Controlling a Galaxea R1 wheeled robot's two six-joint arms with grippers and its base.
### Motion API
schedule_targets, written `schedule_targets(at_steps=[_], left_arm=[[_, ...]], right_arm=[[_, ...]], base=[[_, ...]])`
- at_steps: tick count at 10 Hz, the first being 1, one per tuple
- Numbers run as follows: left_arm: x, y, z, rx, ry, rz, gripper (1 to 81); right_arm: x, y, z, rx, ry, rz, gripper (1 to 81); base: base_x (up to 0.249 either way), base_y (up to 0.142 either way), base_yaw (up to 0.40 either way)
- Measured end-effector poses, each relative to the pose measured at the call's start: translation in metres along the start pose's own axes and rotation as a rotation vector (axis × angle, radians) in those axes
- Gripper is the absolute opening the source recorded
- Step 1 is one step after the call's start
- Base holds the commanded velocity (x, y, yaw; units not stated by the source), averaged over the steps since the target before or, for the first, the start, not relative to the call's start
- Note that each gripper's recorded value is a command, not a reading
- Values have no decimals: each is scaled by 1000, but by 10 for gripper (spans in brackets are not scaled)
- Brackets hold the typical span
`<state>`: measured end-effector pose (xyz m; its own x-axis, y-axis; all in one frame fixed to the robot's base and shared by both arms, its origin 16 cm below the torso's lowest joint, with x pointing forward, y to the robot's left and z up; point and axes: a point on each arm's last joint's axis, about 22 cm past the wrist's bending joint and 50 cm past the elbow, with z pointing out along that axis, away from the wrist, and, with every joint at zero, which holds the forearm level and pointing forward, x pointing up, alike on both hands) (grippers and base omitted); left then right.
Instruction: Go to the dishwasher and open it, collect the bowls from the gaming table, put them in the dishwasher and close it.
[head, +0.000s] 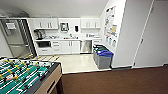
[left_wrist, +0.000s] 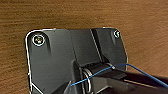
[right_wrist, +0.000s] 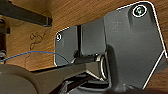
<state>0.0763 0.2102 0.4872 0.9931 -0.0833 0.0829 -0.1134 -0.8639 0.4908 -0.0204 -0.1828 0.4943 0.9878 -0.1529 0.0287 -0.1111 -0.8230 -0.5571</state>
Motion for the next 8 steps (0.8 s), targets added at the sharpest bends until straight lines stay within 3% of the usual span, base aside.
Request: schedule_targets(at_steps=[8], left_arm=[[0,1,1,-1,0,0,811]], right_arm=[[4,3,0,-7,5,-4,811]], base=[[152,0,0]])
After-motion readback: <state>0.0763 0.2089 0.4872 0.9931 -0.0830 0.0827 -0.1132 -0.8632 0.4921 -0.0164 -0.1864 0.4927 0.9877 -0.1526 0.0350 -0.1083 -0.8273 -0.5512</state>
